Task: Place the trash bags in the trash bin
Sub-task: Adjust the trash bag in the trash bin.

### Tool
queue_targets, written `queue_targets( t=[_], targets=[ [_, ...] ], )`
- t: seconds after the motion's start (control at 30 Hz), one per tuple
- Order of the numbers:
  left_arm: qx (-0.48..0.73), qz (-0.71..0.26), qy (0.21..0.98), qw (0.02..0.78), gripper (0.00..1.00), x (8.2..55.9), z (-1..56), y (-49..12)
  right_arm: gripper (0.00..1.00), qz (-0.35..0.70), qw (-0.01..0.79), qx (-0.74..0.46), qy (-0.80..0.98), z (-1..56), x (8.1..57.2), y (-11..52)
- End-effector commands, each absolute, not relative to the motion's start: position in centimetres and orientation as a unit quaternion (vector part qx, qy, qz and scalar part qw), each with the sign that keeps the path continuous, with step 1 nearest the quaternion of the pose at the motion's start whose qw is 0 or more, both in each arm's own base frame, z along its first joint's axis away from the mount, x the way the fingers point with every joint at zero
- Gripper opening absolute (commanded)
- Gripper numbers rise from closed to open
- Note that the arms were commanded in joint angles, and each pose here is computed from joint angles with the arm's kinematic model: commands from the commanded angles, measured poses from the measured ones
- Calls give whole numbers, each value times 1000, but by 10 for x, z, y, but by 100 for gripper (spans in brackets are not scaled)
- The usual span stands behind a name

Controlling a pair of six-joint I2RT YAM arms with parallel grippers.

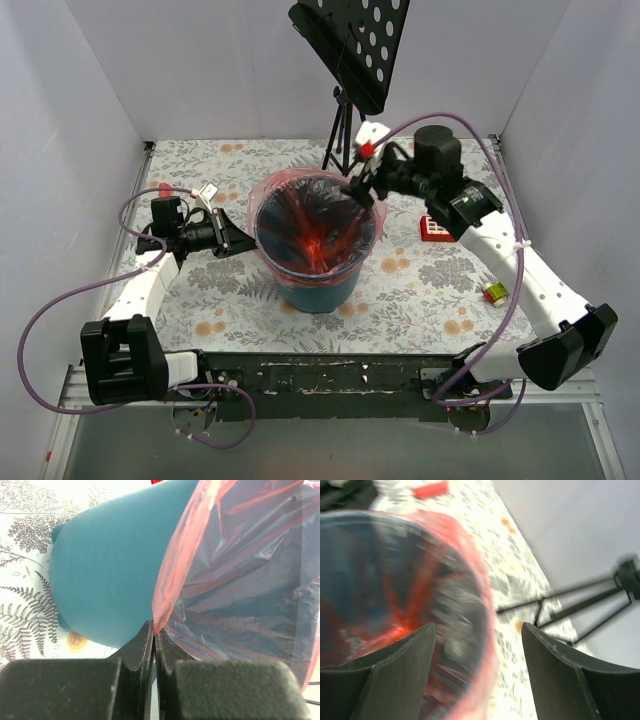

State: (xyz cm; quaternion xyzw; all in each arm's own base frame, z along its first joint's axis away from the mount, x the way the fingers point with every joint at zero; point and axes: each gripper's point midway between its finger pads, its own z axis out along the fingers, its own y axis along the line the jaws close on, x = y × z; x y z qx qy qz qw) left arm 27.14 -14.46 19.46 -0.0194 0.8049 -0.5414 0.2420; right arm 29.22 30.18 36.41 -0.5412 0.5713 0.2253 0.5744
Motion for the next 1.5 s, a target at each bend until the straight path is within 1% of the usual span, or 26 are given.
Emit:
queue_targets(
  t=[0.0, 0.13, 0.3, 0.37, 0.43, 0.57, 0.67, 0.77, 0.87, 0.9, 0.93, 0.97, 1.03, 1.07, 1.13, 1.27, 1.3, 1.47],
  targets=[
    [-13, -547, 800, 248, 0, 276, 204, -142, 74, 257, 588, -395, 658, 360, 345, 259],
    [-18, -563, 794, 228, 0, 277, 199, -145, 67, 272, 571, -334, 698, 338, 357, 230],
    [-24, -580, 785, 215, 4, 282, 198, -146, 65, 300, 545, -347, 701, 310, 342, 230],
    [-20, -583, 784, 215, 8, 283, 200, -147, 64, 315, 526, -358, 705, 292, 334, 233],
    [-15, -586, 781, 214, 16, 282, 203, -147, 63, 318, 513, -351, 715, 275, 331, 232],
    [1, -567, 793, 223, 28, 278, 204, -142, 63, 319, 487, -332, 742, 246, 331, 230],
    [30, -536, 806, 250, 32, 276, 204, -123, 64, 321, 496, -330, 736, 258, 332, 230],
    [29, -498, 807, 316, 41, 292, 225, -85, 66, 310, 506, -330, 734, 271, 334, 227],
    [66, -457, 793, 396, 44, 319, 264, -64, 68, 295, 500, -332, 744, 265, 334, 220],
    [92, -451, 779, 426, 43, 327, 281, -63, 69, 291, 497, -327, 749, 262, 334, 217],
    [103, -458, 763, 445, 41, 337, 297, -66, 69, 288, 495, -325, 753, 258, 333, 215],
    [115, -463, 750, 459, 35, 344, 309, -73, 70, 288, 491, -323, 756, 255, 332, 214],
    [156, -457, 730, 483, 8, 361, 330, -94, 71, 284, 492, -320, 758, 256, 332, 211],
    [183, -455, 723, 487, 0, 370, 336, -109, 72, 281, 492, -318, 760, 255, 333, 210],
    [222, -458, 712, 485, 0, 386, 341, -133, 74, 271, 494, -312, 765, 255, 336, 207],
    [237, -469, 707, 473, 0, 423, 337, -155, 79, 253, 496, -307, 772, 255, 341, 201],
    [247, -478, 702, 467, 0, 425, 337, -169, 79, 249, 498, -308, 772, 256, 341, 200],
    [255, -503, 696, 444, 0, 431, 326, -192, 80, 230, 499, -307, 777, 256, 338, 190]
  ],
)
